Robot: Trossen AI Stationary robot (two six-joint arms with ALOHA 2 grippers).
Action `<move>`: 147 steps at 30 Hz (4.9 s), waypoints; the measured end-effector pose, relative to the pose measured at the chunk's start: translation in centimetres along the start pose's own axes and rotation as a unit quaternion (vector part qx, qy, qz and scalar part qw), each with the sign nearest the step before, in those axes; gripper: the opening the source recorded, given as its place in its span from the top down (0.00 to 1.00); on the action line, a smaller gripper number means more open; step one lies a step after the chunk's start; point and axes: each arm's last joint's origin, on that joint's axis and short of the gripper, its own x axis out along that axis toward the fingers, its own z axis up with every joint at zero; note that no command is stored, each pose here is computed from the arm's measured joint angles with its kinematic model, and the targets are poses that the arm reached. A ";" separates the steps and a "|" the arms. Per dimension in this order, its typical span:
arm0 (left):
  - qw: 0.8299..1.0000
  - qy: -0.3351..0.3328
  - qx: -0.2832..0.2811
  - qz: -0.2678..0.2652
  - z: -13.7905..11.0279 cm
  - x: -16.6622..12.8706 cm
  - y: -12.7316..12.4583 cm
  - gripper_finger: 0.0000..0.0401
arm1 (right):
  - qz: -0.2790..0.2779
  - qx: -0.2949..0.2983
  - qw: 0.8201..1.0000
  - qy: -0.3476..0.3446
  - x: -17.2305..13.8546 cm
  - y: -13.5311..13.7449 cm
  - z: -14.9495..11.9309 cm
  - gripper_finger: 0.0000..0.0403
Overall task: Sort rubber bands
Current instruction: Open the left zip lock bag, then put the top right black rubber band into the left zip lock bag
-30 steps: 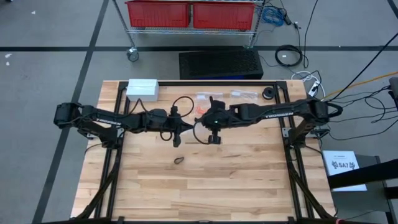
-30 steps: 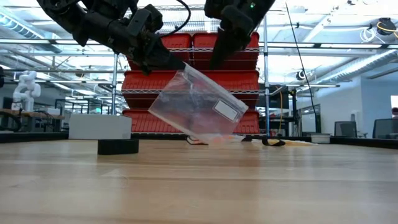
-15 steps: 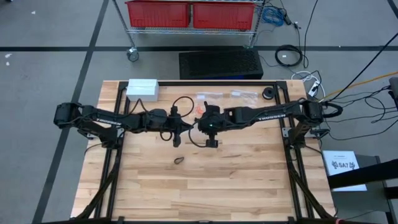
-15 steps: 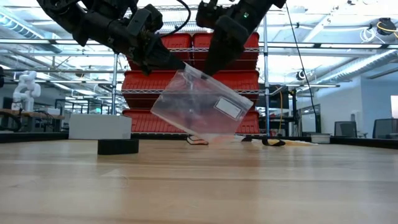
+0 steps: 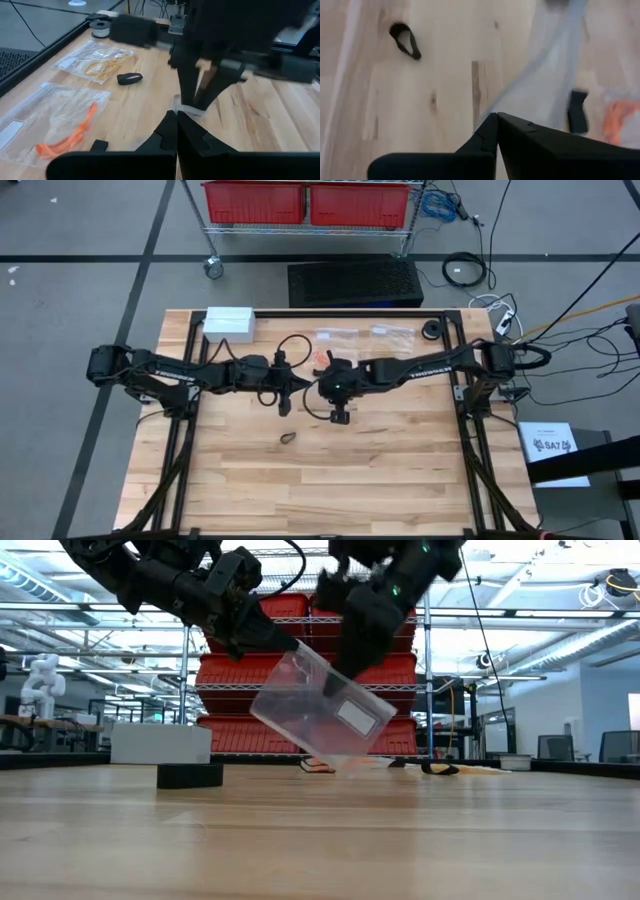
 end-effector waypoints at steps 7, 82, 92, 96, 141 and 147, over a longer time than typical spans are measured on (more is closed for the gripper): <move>1.000 -0.006 -0.008 -0.007 0.1 0.0 -0.5 1.00 | 0.000 0.052 0.992 -0.117 1.1 -0.2 -2.1 1.00; 0.994 -0.075 -0.031 0.070 -1.3 1.4 -1.8 1.00 | -0.121 0.156 0.979 -0.046 -11.3 -2.6 -6.3 0.42; 0.994 -0.074 -0.033 0.069 -1.3 1.4 -1.8 1.00 | -0.183 0.297 0.937 -0.012 -4.3 -5.6 -15.7 0.33; 0.994 -0.074 -0.034 0.069 -1.3 1.4 -1.8 1.00 | -0.191 0.322 0.926 -0.043 -3.3 -6.3 -17.6 0.32; 0.996 -0.068 -0.032 0.051 -1.4 1.4 -1.9 1.00 | -0.012 0.038 0.988 -0.152 -3.6 -1.2 -4.1 1.00; 0.996 -0.069 -0.032 0.050 -1.4 1.4 -1.9 1.00 | 0.013 0.070 0.989 -0.128 -3.3 -1.7 -3.9 0.95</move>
